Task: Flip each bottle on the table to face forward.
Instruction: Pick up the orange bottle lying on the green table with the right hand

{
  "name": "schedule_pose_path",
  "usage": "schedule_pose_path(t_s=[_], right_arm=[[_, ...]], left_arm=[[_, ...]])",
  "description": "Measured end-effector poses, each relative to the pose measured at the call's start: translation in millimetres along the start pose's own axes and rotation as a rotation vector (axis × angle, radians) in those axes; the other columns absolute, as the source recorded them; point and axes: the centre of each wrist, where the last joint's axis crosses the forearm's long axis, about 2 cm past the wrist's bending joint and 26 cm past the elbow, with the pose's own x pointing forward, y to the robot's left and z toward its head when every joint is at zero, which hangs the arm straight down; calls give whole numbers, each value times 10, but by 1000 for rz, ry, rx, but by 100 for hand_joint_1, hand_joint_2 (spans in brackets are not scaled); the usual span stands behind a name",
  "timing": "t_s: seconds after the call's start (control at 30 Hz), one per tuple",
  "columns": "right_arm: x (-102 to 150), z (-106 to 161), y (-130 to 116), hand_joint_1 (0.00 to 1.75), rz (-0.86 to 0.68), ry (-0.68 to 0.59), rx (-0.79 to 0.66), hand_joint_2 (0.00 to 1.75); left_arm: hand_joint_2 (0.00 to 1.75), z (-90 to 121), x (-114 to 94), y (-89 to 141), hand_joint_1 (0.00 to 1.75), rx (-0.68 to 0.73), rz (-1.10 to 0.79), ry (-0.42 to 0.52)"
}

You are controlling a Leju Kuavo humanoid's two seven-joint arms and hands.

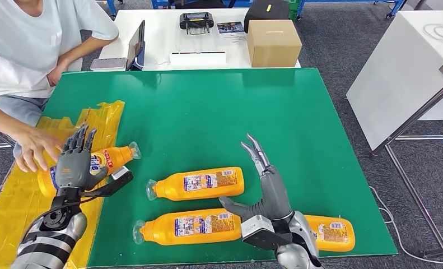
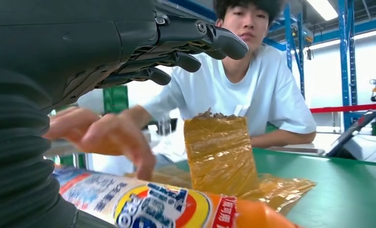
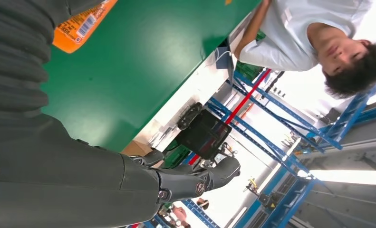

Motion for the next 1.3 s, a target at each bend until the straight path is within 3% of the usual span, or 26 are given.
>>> schedule_pose_path(t_s=[0.23,0.5,0.63,0.9,1.3], right_arm=[[-90,186,-75,0,183,54,134,175],[-189,376,-193,0,323,110,254,175],[-264,597,-317,0,412,163,331,175],[-322,1036,-730,0,539,274,379,175],[-310,1126,-939,0,591,283,387,175]], left_arm=[[175,195,206,90,0,65,577,-7],[175,286,358,258,0,123,793,-32],[175,349,463,306,0,119,931,-48],[175,430,592,402,0,143,1026,-67],[175,462,639,417,0,149,1044,-62]])
